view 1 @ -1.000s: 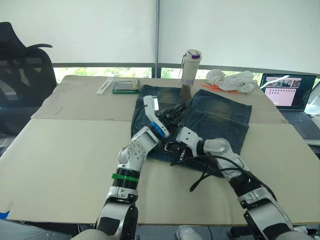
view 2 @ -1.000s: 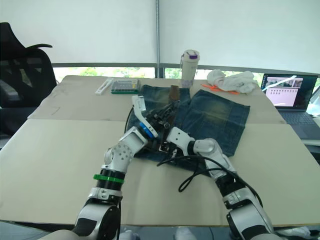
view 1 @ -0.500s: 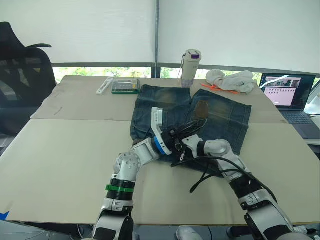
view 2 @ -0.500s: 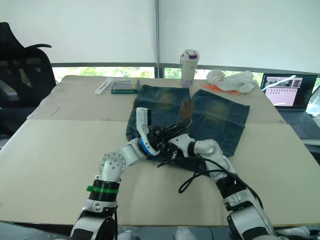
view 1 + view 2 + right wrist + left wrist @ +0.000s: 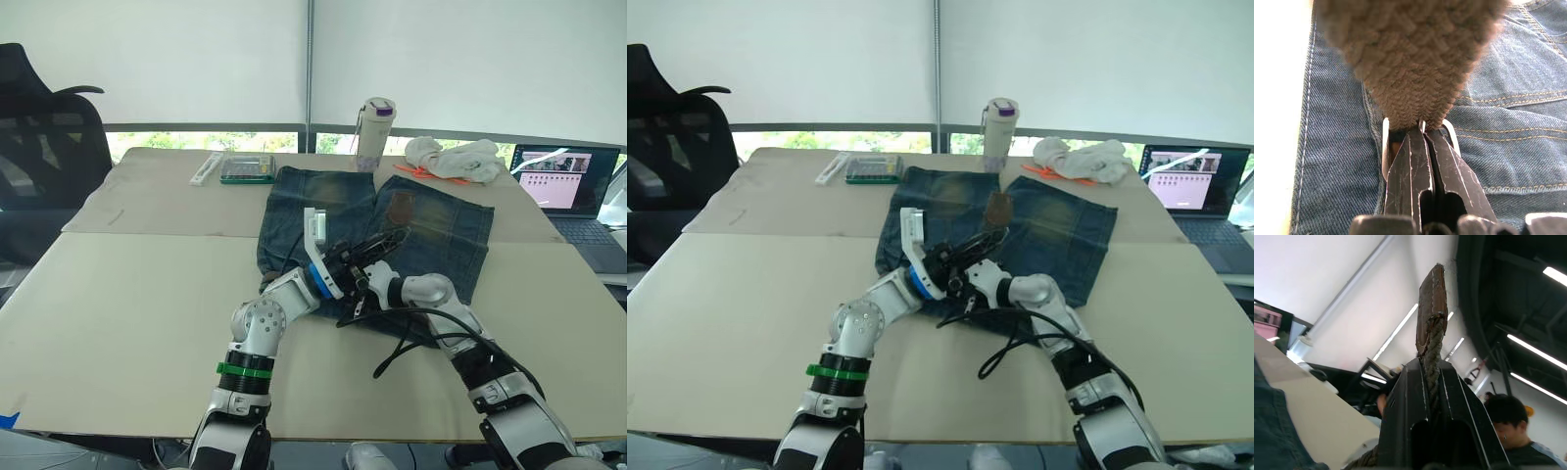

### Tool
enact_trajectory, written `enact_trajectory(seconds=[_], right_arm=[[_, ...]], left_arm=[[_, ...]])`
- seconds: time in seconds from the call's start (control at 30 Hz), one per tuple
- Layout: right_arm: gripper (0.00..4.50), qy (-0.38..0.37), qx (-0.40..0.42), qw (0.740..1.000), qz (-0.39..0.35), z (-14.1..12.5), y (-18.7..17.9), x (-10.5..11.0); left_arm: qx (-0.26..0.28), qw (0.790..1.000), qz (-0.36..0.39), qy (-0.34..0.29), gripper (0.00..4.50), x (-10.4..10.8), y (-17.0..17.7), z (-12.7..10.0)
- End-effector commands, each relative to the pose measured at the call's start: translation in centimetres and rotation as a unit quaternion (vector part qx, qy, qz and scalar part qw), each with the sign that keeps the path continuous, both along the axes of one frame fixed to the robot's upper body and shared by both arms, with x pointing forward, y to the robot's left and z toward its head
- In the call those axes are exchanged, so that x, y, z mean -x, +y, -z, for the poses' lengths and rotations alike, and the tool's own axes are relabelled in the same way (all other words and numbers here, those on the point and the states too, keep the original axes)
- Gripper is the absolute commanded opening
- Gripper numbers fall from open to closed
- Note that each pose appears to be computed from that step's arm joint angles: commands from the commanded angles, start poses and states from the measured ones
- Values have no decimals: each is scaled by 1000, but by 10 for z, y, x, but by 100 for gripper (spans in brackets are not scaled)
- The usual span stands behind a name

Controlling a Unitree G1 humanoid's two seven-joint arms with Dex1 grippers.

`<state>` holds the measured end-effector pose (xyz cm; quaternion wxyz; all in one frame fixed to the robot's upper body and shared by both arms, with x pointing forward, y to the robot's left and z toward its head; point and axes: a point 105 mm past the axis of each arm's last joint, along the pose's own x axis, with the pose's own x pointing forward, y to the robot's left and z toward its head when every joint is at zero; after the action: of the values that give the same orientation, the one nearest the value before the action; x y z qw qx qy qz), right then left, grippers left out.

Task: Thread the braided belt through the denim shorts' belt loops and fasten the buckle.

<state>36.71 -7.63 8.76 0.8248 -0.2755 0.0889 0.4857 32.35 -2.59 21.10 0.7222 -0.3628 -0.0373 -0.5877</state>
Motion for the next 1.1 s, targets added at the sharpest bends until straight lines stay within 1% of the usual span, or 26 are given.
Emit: enact_trajectory(seconds=[0.03, 0.17, 0.33, 0.43, 0.5, 0.57, 0.67, 0.83, 1.0, 1.1], right_arm=[[6, 130, 80, 988, 29, 78, -17, 26], [6, 130, 79, 988, 30, 78, -17, 27], [6, 129, 77, 988, 33, 77, -18, 26], [6, 127, 74, 989, 36, 77, -18, 26], [6, 124, 72, 989, 37, 76, -18, 26], [6, 119, 68, 990, 40, 74, -18, 24], [6, 110, 63, 991, 44, 70, -19, 21], [6, 98, 49, 993, 50, 60, -18, 17], [6, 94, 34, 994, 55, 53, -20, 18], [6, 84, 21, 995, 55, 46, -20, 18]], left_arm=[[35, 996, -3, -83, 0, 6, -17, -47], [6, 992, -74, -106, 0, -14, -8, -45], [-9, 986, -117, -118, 0, -31, 10, -45], [-79, 972, -131, -178, 0, -33, 15, -35], [-108, 964, -132, -206, 0, -31, 18, -31], [-134, 956, -138, -221, 0, -34, 24, -24], [-146, 953, -148, -219, 0, -39, 31, -18], [-157, 948, -170, -219, 0, -48, 43, -16], [-176, 940, -197, -215, 0, -62, 55, -9], [-176, 943, -202, -197, 0, -67, 59, -2]])
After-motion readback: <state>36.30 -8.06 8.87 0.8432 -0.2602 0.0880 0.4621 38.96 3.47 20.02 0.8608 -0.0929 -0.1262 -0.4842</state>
